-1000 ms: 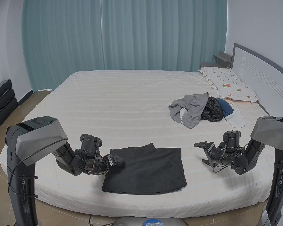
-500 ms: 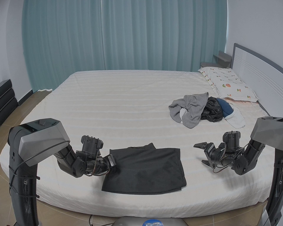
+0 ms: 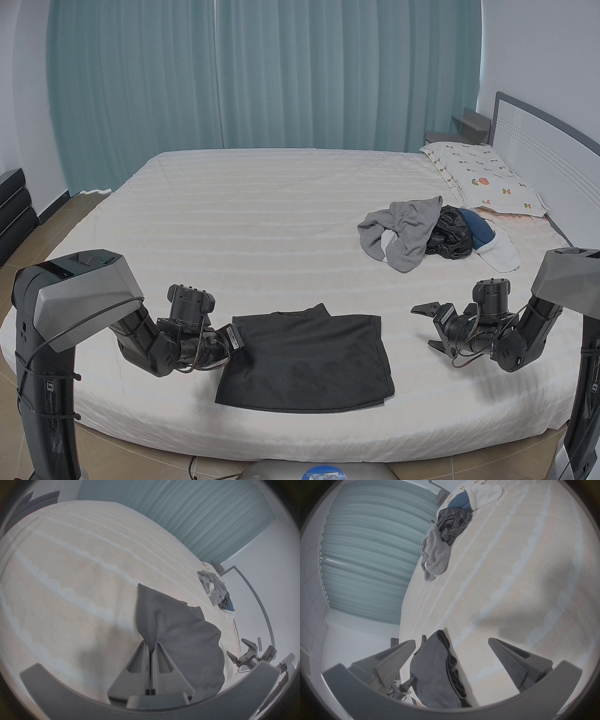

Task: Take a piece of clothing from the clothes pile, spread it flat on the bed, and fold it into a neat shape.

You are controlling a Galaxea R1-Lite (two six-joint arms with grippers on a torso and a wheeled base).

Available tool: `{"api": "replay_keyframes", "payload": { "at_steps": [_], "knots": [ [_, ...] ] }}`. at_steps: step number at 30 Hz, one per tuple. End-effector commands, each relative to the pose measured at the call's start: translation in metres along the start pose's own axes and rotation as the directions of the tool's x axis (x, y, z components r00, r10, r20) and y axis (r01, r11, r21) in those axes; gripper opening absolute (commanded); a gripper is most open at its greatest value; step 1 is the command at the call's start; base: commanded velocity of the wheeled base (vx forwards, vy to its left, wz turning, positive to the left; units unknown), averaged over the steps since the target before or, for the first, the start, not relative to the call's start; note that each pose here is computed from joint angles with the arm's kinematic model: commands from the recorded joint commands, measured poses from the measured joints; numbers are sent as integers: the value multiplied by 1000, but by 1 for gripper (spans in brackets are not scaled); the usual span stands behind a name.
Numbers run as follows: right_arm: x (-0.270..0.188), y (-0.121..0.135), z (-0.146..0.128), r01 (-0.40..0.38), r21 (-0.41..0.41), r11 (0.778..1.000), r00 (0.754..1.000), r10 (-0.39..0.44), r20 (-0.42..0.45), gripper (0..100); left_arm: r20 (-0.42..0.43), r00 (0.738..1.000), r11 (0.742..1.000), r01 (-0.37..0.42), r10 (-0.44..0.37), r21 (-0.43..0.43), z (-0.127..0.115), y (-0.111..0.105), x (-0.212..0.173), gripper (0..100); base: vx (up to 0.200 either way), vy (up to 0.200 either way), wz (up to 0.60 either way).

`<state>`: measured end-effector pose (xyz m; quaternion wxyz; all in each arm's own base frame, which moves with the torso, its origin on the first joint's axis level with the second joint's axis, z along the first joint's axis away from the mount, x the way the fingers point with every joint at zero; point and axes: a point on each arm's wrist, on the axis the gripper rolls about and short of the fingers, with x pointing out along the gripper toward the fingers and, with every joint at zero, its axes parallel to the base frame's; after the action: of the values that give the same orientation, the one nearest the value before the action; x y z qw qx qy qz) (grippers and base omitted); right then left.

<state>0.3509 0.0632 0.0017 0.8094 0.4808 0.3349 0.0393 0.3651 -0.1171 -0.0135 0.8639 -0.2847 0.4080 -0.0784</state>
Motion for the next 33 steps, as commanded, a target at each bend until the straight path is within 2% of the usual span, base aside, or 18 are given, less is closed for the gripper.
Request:
{"api": "replay_keyframes", "payload": {
  "at_steps": [1,7,33],
  "knots": [
    [1,-1,0,1,1,1000,1000,-1,-2,100,2,1000,1000,3,-3,1,-1,0,-3,0,0,0,0],
    [0,-2,-1,-1,5,1000,1000,1,-17,100,12,1000,1000,4,-4,-27,2,1,-3,0,0,0,0],
    [1,-5,-3,4,7,1000,999,-4,-32,100,9,1000,999,9,-9,-32,4,1,-7,0,0,200,0]
  ]
}}
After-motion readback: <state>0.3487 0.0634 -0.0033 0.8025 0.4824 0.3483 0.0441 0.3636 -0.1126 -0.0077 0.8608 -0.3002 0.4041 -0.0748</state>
